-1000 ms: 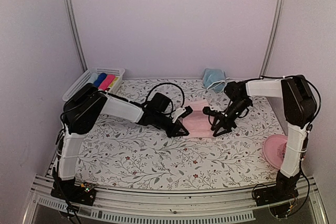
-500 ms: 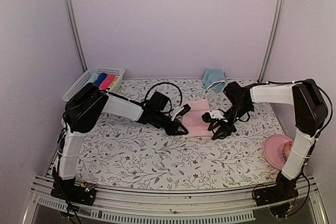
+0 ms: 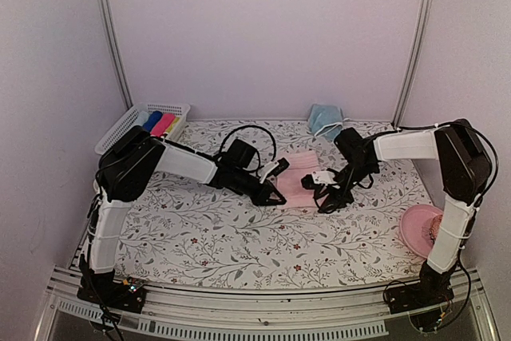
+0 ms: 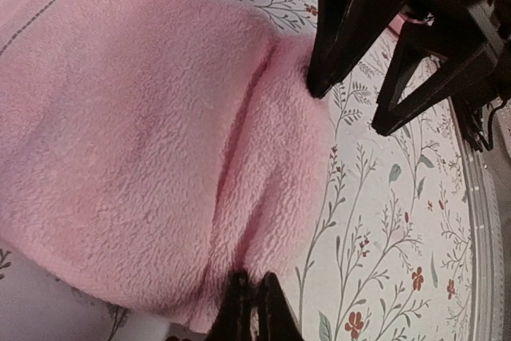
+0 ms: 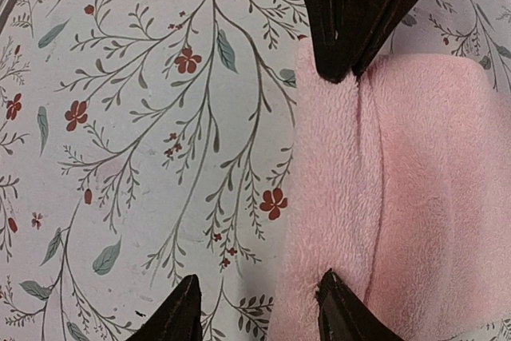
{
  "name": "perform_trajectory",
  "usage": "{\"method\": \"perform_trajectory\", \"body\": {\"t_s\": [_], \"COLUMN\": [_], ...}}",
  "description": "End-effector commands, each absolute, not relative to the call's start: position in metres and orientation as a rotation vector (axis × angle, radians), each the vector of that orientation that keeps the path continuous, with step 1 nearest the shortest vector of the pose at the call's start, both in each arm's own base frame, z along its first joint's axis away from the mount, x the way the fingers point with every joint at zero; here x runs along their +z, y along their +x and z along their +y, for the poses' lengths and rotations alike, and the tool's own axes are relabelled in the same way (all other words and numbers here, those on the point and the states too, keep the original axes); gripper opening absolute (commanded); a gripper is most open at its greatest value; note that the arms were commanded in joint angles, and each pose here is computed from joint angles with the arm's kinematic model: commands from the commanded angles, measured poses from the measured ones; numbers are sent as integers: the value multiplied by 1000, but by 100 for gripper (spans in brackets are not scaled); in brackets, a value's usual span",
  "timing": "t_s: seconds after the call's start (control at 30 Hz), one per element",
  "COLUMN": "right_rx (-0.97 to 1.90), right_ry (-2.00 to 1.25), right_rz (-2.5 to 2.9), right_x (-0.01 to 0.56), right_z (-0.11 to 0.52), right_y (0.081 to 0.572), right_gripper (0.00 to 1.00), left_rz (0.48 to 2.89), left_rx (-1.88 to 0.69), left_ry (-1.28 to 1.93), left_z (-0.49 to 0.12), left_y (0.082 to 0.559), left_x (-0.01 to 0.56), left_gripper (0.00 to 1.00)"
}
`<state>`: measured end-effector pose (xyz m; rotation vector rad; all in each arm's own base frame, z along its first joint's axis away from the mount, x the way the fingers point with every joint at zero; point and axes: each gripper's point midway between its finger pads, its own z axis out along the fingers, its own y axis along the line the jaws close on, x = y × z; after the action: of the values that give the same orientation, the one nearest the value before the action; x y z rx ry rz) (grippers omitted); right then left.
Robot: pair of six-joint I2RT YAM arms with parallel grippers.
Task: Roll the towels
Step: Roll the towel at the center of the board.
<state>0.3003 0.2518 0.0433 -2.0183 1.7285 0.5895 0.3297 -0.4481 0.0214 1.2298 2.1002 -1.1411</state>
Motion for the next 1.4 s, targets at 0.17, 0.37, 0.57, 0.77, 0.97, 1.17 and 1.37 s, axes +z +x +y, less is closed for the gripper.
{"method": "perform_trajectory", "body": {"t_s": [0.17,0.37,0.57,0.77,0.97,1.17,1.37], "right_rx": [529,476,445,437,518,729,936], "right_ry": [-2004,-1984,-1988,-1988,-2000,-2036,-2056], "right_rz": [1814,1841,1877,1912,1971,2004,2017], "right_x": [20,13,2,-6,-6,6,21], "right_z": [247,245,241,239,241,248,254], "right_y": [309,317,319,321,317,296,278], "right_gripper": [49,50,49,33,5,4,4], "left_rz": [2300,2295,2251,2149,1980,1743,1571], "left_rx": [-1058,-1062,-1078,-1084,-1017,-826,-602], "left_ry": [1177,1169,1158,1162,1206,1292,1414], "left_z": [-419,-418,-419,-420,-409,-403,-425], "left_y": [334,336,340,341,332,309,285], "left_x": [-28,-24,-2,39,74,100,101], "left_gripper": [0,5,29,45,54,60,60]}}
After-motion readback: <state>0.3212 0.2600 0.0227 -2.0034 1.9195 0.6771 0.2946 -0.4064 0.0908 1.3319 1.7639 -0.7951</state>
